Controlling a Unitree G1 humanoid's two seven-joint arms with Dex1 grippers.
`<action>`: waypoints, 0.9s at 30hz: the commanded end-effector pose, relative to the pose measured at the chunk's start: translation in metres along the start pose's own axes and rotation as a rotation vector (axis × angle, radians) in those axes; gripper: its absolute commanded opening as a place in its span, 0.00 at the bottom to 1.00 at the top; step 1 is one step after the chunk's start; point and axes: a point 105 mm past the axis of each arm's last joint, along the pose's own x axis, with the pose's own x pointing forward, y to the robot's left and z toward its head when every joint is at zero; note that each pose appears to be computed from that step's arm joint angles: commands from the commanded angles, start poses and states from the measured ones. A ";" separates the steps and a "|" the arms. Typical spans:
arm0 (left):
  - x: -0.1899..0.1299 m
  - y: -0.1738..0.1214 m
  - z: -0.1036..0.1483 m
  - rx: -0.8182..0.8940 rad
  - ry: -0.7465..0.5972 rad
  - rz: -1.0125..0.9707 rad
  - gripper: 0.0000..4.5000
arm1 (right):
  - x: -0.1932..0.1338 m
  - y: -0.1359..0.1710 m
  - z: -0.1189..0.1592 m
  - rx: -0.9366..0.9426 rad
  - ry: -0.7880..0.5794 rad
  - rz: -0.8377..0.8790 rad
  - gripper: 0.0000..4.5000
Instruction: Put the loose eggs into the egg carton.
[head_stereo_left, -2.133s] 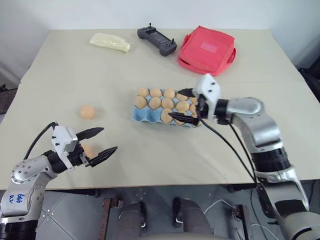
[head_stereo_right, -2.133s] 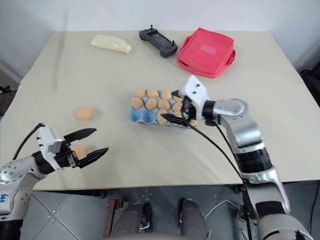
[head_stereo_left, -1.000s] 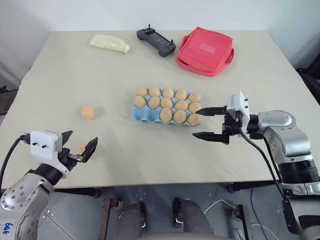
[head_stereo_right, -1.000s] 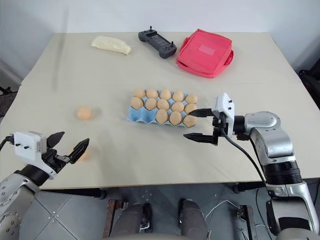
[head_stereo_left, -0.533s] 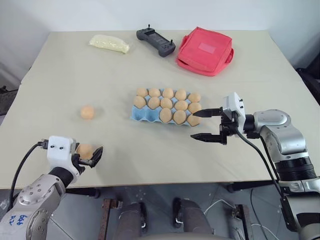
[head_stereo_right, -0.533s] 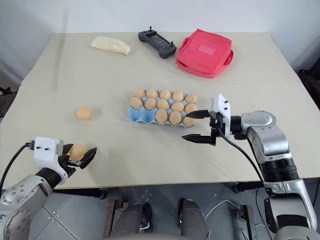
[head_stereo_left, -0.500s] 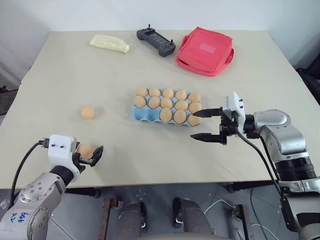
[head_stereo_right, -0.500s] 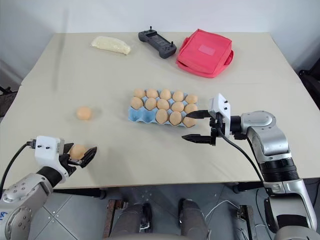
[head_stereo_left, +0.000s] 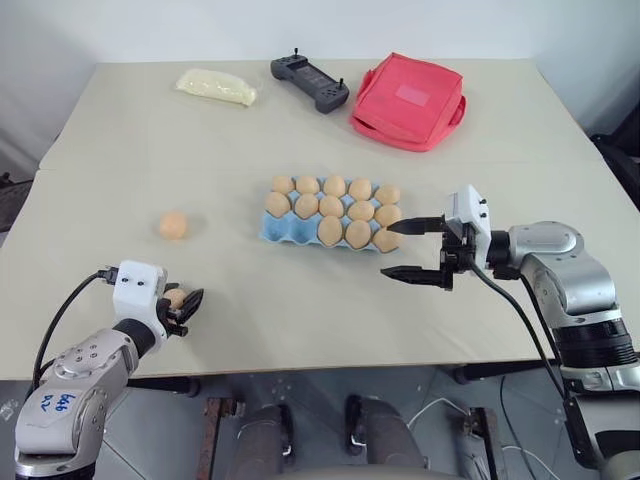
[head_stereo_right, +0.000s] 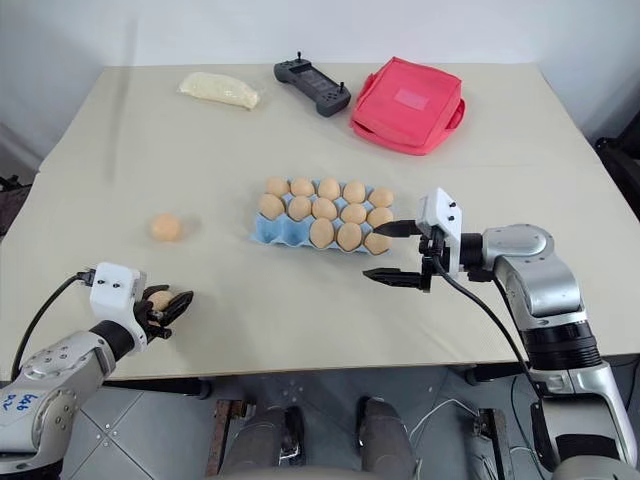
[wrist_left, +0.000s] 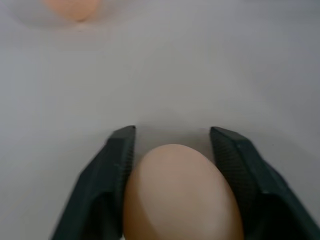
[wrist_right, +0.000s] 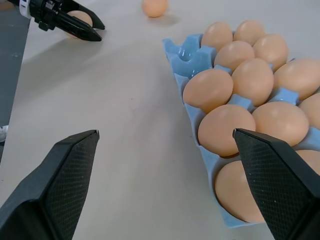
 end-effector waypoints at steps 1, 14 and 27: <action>0.004 0.003 0.024 0.050 -0.063 -0.009 0.34 | -0.008 -0.002 0.012 -0.039 -0.027 -0.030 1.00; 0.047 -0.048 0.122 0.140 -0.334 -0.351 0.33 | -0.015 0.002 0.010 -0.045 -0.046 -0.095 1.00; 0.096 -0.126 0.142 0.195 -0.335 -0.738 0.33 | -0.028 0.009 0.007 -0.052 -0.069 -0.199 1.00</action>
